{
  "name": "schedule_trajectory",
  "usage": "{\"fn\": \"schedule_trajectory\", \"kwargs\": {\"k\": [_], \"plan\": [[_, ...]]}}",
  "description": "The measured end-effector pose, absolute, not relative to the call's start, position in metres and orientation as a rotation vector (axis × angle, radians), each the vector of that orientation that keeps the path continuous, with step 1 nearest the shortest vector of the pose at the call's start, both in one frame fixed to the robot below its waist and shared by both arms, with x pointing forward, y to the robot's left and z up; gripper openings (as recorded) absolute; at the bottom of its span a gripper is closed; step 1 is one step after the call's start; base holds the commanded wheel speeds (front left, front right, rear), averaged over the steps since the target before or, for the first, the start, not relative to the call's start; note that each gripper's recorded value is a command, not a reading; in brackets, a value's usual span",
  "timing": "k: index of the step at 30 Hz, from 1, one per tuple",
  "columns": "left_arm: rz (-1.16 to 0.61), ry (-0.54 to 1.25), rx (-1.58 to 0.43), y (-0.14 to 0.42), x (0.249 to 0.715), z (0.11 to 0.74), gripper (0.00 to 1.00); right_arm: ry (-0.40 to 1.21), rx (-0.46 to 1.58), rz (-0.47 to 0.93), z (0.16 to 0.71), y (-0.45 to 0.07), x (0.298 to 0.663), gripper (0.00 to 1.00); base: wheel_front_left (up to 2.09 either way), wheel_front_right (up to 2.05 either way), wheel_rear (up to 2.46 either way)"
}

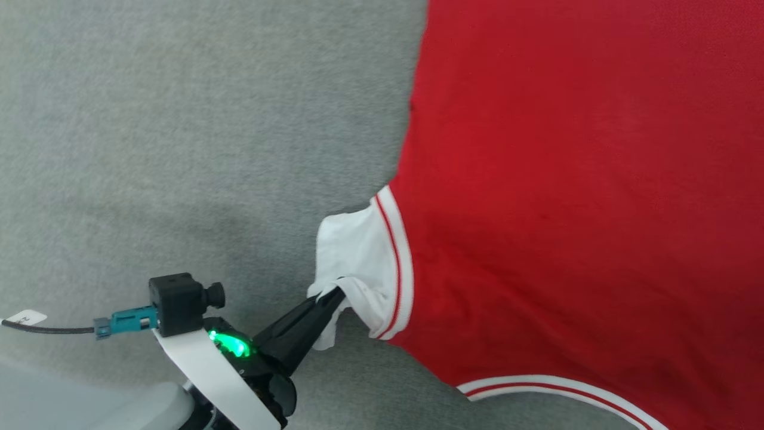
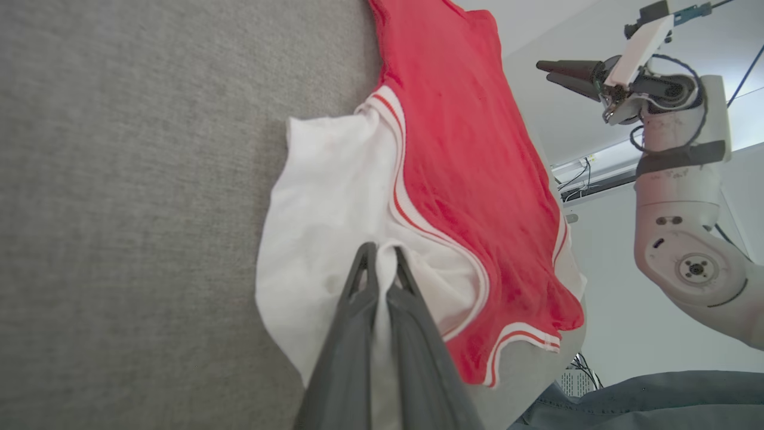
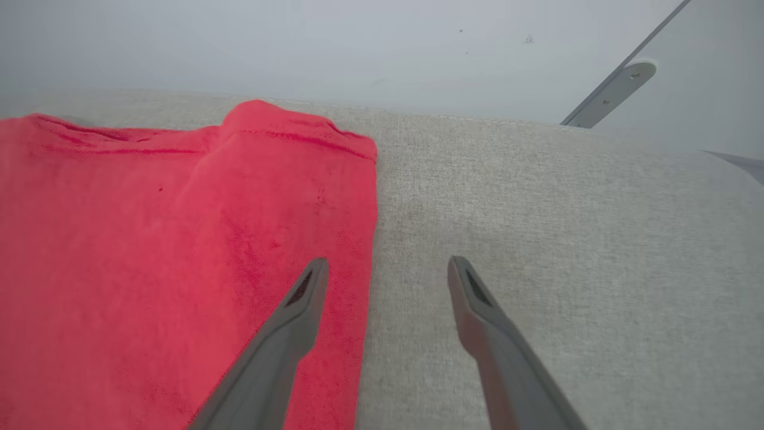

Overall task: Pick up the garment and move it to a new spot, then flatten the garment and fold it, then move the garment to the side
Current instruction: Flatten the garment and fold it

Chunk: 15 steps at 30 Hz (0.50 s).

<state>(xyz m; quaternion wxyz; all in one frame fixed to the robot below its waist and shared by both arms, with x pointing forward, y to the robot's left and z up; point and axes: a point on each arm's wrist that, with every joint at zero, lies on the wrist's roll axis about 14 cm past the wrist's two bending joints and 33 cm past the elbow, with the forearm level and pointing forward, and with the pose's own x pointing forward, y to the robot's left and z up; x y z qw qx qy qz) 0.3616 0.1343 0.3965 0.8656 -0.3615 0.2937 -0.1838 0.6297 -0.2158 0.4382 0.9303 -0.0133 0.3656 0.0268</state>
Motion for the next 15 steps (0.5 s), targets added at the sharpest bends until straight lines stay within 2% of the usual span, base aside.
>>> {"fn": "schedule_trajectory", "kwargs": {"k": [9, 15], "plan": [[-0.346, 0.636, -0.759, 0.140, 0.359, 0.391, 0.00, 0.883, -0.034, 0.019, 0.396, -0.199, 0.668, 1.00, 0.00, 0.00, 0.00], [-0.324, 0.652, -0.760, 0.143, 0.360, 0.385, 0.00, 0.995, -0.028, 0.004, 0.366, -0.190, 0.671, 1.00, 0.00, 0.00, 0.00]]}}
